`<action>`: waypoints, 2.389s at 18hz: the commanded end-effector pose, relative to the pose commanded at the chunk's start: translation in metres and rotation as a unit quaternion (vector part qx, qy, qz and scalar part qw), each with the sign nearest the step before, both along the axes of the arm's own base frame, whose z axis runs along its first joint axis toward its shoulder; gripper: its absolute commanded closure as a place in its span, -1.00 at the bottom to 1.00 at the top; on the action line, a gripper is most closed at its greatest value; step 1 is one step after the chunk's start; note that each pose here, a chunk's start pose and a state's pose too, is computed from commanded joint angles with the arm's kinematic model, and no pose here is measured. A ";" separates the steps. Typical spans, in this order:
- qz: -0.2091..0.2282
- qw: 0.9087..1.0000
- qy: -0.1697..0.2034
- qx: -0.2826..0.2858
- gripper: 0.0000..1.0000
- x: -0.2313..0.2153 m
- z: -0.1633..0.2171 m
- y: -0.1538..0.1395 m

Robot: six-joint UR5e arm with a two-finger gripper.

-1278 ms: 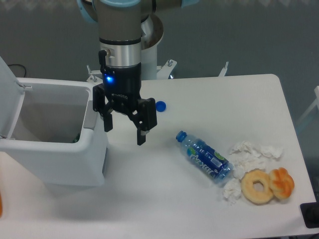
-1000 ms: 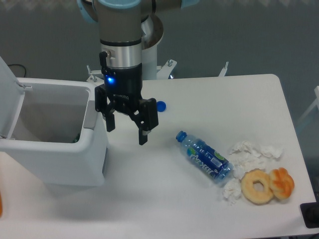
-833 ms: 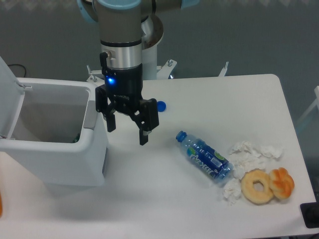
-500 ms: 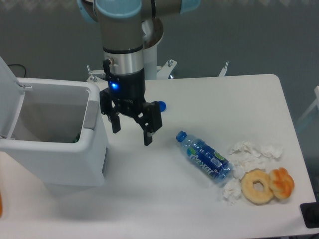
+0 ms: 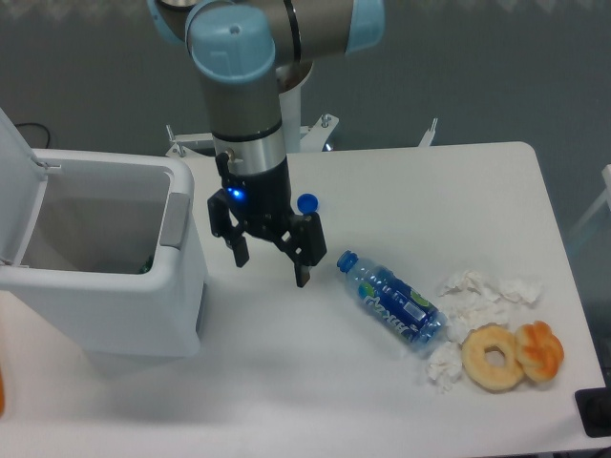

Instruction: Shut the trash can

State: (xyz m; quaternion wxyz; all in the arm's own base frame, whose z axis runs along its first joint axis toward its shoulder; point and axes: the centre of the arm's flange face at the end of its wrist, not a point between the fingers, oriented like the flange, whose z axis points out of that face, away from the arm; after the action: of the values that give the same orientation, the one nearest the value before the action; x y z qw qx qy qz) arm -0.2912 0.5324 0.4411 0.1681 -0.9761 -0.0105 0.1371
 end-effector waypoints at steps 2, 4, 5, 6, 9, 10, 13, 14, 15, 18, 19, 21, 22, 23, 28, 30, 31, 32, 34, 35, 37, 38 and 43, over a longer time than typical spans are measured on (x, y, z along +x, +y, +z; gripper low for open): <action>0.023 1.000 -0.008 0.010 -1.00 -0.002 0.004 -0.003; 0.060 0.998 -0.019 0.030 -1.00 0.000 0.013 -0.005; 0.088 0.994 -0.031 0.051 -1.00 0.003 0.023 -0.004; 0.118 0.989 -0.046 0.077 -1.00 0.004 0.035 -0.003; 0.189 0.966 -0.093 0.148 -1.00 0.019 0.075 -0.003; 0.210 0.958 -0.100 0.166 -1.00 0.024 0.089 -0.006; 0.221 0.948 -0.118 0.198 -1.00 0.042 0.114 -0.007; 0.212 0.948 -0.125 0.202 -1.00 0.050 0.118 -0.005; 0.206 0.947 -0.132 0.209 -1.00 0.060 0.124 -0.003; 0.199 0.937 -0.169 0.231 -1.00 0.091 0.140 0.004; 0.189 0.936 -0.180 0.235 -1.00 0.104 0.143 0.007; 0.163 0.939 -0.195 0.233 -1.00 0.130 0.145 0.015; 0.154 0.940 -0.197 0.233 -1.00 0.141 0.146 0.018; 0.148 0.940 -0.199 0.234 -1.00 0.150 0.149 0.019; 0.102 0.928 -0.244 0.261 -1.00 0.185 0.179 0.004; 0.086 0.922 -0.262 0.273 -1.00 0.194 0.191 -0.003; 0.086 0.920 -0.262 0.277 -1.00 0.197 0.197 -0.008; 0.085 0.917 -0.268 0.282 -1.00 0.202 0.202 -0.012; 0.063 0.910 -0.289 0.291 -1.00 0.211 0.212 -0.018; 0.050 0.905 -0.303 0.296 -1.00 0.216 0.217 -0.020; 0.024 0.895 -0.329 0.301 -1.00 0.225 0.224 -0.022; 0.013 0.891 -0.339 0.303 -1.00 0.229 0.227 -0.024; -0.022 0.880 -0.369 0.296 -1.00 0.250 0.228 -0.021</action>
State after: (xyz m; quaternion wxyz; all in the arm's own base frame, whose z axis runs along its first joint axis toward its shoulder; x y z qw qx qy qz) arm -0.0411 0.5113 0.6688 0.4365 -0.8605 -0.0905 -0.2467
